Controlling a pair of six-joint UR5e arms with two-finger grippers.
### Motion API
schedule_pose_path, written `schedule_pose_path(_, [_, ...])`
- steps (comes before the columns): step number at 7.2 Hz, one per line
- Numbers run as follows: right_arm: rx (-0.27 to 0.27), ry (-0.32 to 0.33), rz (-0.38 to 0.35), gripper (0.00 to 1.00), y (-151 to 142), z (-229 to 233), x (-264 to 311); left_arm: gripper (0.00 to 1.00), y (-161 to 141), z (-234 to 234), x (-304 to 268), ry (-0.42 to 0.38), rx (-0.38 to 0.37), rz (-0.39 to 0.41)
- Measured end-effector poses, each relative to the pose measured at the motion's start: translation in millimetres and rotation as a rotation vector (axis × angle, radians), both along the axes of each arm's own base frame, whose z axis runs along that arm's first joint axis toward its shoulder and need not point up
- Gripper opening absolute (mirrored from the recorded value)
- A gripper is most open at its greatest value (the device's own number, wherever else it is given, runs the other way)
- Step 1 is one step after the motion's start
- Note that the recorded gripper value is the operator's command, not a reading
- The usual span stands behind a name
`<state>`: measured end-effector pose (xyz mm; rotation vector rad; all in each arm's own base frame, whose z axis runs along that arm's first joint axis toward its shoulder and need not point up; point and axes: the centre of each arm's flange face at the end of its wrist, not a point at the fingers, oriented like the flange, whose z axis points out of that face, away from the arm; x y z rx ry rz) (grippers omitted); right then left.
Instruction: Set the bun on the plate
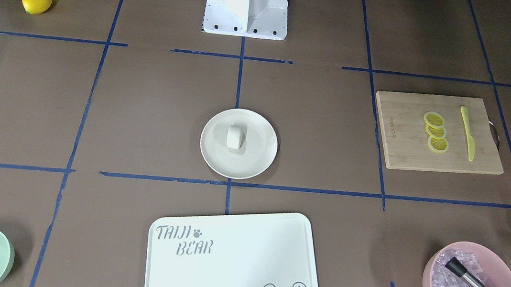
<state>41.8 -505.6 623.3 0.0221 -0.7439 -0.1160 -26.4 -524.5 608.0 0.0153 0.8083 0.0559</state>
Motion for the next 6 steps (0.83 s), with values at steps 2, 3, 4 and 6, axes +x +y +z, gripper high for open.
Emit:
schedule_pose_path(2, [0.0,0.0,0.0,1.0,0,1,0,1.0,5,5,-1,-0.004,-0.008,0.0])
schedule_pose_path(3, [-0.001,0.0,0.001,1.0,0,2,0,1.0,6,7,-1,-0.011,-0.009,0.0])
schedule_pose_path(4, [-0.001,0.001,0.0,1.0,0,2,0,1.0,6,8,-2,-0.02,-0.008,0.0])
schedule_pose_path(6, [0.0,0.001,0.0,1.0,0,2,0,1.0,11,14,-3,-0.028,-0.017,0.0])
